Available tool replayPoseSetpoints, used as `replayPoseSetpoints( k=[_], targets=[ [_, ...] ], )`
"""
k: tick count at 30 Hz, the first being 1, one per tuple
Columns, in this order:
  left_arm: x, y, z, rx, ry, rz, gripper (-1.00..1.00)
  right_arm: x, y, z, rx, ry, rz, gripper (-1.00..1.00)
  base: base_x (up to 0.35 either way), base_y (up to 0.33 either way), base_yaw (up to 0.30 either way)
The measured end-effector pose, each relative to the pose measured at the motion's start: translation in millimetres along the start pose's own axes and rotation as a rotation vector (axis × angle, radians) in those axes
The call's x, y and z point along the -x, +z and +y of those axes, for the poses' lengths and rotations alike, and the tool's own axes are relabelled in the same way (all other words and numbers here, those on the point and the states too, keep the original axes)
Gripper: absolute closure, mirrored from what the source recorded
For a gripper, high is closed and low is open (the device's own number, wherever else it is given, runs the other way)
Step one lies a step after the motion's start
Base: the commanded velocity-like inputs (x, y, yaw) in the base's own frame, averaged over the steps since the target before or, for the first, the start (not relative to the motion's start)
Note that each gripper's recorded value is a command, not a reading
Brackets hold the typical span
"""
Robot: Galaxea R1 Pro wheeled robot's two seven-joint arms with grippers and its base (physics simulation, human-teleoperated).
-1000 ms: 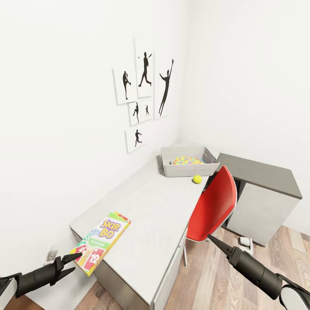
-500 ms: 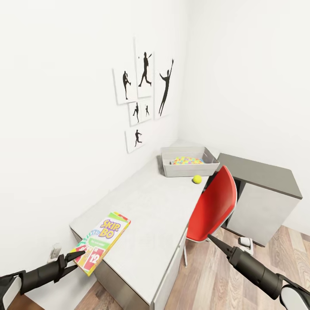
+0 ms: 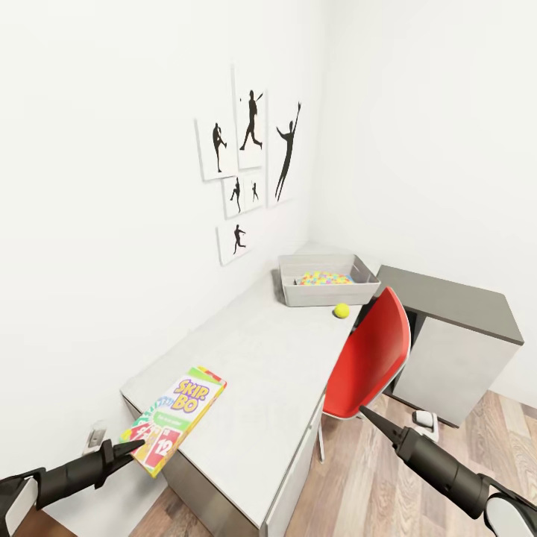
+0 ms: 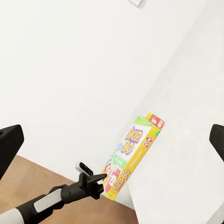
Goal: Put all the toys in the child's room - the three board games (two on the bed and one on the table), the two jigsaw puzzles on the table, and the tennis ball on the table - inside the toy box on the table in the child's room.
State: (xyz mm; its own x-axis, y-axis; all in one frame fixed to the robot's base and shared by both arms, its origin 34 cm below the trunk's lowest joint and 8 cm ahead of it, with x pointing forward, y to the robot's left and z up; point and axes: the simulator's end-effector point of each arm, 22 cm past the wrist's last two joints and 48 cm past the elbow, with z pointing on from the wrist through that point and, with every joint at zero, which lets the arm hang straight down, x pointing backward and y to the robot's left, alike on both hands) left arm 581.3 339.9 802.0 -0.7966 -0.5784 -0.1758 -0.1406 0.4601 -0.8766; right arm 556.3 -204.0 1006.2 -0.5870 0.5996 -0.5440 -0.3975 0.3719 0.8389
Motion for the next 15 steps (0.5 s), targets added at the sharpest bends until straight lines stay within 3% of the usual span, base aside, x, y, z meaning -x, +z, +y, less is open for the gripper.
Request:
replayPoseSetpoints(
  k=[10,15],
  targets=[
    [2,-2.9,-7,-0.01,-0.005,-0.004,1.0,2,0.0,4,0.001,0.003,-0.002,-1.0,0.0,0.0,0.0],
    [10,-7.5,-19,-0.015,0.044,-0.01,1.0,4,-0.7,10,0.0,0.002,-0.002,-1.0,0.0,0.0,0.0]
  ],
)
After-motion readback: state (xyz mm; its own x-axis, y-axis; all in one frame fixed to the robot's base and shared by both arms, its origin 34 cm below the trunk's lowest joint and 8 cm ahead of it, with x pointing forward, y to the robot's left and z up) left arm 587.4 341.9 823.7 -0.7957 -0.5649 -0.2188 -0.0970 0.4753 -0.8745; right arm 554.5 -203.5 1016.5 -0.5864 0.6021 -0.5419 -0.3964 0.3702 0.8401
